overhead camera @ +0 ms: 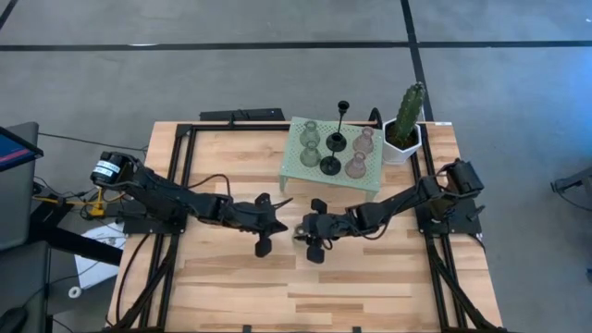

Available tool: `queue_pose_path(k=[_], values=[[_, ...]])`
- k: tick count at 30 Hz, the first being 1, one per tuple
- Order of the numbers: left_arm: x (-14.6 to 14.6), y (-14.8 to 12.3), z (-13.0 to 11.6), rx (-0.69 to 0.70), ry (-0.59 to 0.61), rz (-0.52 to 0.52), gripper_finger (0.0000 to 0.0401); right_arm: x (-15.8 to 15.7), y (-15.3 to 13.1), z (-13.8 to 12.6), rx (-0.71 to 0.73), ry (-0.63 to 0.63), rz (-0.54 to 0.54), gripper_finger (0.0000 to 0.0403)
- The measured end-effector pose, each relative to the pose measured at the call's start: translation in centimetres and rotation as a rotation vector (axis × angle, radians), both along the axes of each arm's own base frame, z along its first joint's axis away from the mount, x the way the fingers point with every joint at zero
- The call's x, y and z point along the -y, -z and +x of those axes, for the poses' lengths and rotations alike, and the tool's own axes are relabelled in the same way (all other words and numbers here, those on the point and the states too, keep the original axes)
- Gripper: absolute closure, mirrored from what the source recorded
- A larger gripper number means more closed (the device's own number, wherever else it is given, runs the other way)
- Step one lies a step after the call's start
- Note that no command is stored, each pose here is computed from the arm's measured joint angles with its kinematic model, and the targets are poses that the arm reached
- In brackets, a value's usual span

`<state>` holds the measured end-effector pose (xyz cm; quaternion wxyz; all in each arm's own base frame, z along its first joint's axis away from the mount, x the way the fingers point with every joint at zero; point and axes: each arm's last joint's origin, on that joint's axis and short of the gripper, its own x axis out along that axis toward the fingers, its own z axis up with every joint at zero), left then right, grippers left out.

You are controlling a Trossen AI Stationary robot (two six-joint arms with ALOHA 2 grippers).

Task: Pick & Place candle stick holders
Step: Put the green glass candle holder on the shelf aligned with the other green glass candle holders

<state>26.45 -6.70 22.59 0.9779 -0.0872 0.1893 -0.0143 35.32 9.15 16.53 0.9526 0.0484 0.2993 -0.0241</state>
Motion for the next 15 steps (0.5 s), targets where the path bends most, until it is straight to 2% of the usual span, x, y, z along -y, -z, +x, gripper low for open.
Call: queue_pose_path(k=[4, 15], values=[[-0.1, 0.6, -0.2, -0.061, -0.005, 0.019, 0.0395, 0.0, 0.2, -0.1, -0.02, 0.026, 0.03, 0.0286], [0.6, 2.6, -1.4, -0.125, 0.03, 0.039, 0.0396, 0.0, 0.6, -0.1, -0.031, 0.046, 0.016, 0.0286]])
